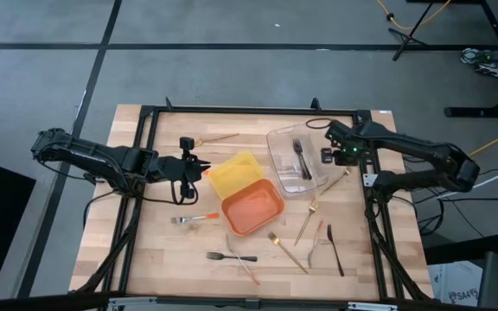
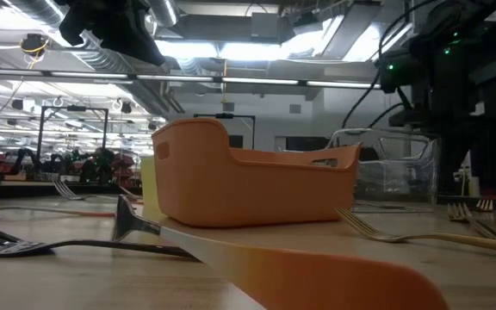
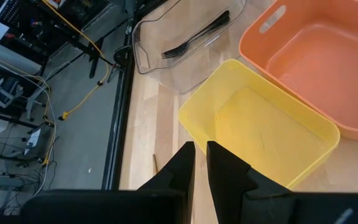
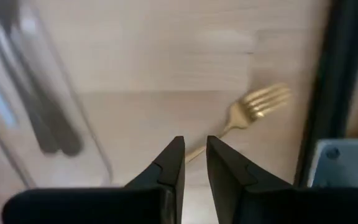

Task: Sort silverware by color (type)
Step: Put the gold fork into the orange bin

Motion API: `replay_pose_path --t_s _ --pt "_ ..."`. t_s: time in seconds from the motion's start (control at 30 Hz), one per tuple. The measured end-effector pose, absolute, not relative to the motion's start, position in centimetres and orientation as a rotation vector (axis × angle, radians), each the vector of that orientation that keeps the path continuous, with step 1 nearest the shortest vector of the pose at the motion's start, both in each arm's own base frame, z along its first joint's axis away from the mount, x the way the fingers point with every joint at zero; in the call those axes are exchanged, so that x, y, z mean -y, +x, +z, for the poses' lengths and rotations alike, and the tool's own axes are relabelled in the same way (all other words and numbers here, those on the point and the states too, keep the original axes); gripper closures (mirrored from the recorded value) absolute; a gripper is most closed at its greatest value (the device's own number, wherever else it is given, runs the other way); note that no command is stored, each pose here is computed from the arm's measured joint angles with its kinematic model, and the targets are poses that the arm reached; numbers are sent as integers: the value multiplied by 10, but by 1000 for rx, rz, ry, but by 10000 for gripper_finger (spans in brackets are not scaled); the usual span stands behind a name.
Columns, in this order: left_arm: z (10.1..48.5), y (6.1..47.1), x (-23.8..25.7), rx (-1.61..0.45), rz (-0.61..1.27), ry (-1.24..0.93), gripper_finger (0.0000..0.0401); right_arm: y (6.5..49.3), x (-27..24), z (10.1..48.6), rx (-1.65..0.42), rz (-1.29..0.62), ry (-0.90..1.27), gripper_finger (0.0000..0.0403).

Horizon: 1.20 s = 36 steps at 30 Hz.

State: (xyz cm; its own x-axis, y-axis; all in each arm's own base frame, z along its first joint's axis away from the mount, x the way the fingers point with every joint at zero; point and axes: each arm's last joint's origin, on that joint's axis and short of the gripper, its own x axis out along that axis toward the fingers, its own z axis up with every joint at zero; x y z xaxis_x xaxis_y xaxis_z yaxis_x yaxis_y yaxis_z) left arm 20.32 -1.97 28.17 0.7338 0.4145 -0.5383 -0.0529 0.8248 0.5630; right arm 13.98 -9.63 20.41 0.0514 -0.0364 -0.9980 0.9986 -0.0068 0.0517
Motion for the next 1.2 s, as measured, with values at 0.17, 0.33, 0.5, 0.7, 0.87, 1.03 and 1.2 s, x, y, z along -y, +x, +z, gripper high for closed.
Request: replay_pose_path --t_s 0.17,0.33,0.5,0.7,0.87,1.03,1.2 --pt "282 203 20 -707 272 551 365 136 92 206 -1017 -1405 1372 345" --pt "282 203 20 -707 272 551 365 143 90 206 -920 -1449 1423 345" --pt "282 203 20 -707 272 550 365 140 83 203 -932 -1541 1444 345" --pt "282 203 20 -707 272 551 365 142 67 175 -875 -1575 1513 345" --pt "282 203 20 -707 271 551 365 143 61 162 -787 -1598 1528 345" --pt "282 203 20 -707 272 551 365 139 59 157 -779 -1645 1539 345" --pt "282 203 20 -707 272 551 365 135 58 152 -780 -1678 1545 345"
